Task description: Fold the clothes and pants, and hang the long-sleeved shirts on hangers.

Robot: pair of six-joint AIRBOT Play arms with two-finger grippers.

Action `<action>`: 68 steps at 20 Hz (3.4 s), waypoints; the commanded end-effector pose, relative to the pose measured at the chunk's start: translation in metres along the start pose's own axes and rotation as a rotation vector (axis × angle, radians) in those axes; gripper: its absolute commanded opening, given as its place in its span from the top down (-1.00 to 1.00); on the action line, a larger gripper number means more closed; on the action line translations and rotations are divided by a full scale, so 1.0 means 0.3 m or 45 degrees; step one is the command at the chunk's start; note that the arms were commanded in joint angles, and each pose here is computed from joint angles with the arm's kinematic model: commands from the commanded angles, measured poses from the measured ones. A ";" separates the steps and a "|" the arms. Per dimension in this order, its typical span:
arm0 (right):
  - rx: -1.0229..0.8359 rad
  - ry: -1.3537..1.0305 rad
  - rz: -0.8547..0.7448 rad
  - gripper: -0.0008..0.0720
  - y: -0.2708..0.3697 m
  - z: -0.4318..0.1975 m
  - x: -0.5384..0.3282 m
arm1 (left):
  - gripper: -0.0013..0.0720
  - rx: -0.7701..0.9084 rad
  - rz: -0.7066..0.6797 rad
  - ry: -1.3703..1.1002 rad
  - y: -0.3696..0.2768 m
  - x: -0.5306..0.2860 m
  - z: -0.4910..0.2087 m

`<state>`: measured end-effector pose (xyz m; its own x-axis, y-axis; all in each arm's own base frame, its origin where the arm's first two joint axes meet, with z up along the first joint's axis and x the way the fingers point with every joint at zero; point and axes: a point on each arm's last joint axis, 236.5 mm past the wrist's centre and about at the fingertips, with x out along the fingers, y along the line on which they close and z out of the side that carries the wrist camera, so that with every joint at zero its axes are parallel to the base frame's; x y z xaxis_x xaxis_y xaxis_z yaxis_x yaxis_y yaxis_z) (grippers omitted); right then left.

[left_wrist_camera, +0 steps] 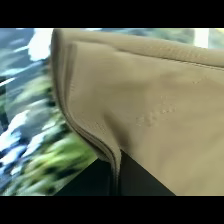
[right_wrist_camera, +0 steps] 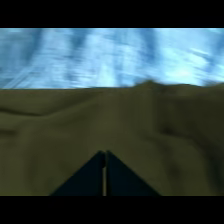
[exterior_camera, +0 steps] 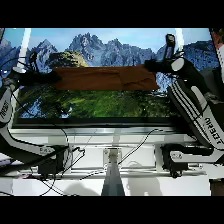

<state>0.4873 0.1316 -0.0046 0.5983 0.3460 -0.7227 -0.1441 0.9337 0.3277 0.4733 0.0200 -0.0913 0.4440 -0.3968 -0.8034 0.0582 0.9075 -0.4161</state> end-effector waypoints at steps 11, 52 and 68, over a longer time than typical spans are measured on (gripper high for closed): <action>-0.186 0.326 0.590 0.94 1.077 -0.376 0.240 | 0.94 0.448 0.072 -0.210 -0.463 -0.782 0.105; 0.424 0.667 0.475 -0.69 0.123 -0.335 0.238 | -0.96 0.555 -0.277 -0.065 -0.922 -0.047 0.058; -0.110 0.175 0.189 0.95 0.210 0.126 -0.065 | 0.86 0.748 0.461 0.143 -0.307 -0.589 0.043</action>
<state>0.4827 0.2240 -0.0134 0.2986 0.6009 -0.7415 -0.2743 0.7982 0.5364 0.4151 -0.0165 0.0800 0.4284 -0.1215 -0.8954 0.4335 0.8971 0.0857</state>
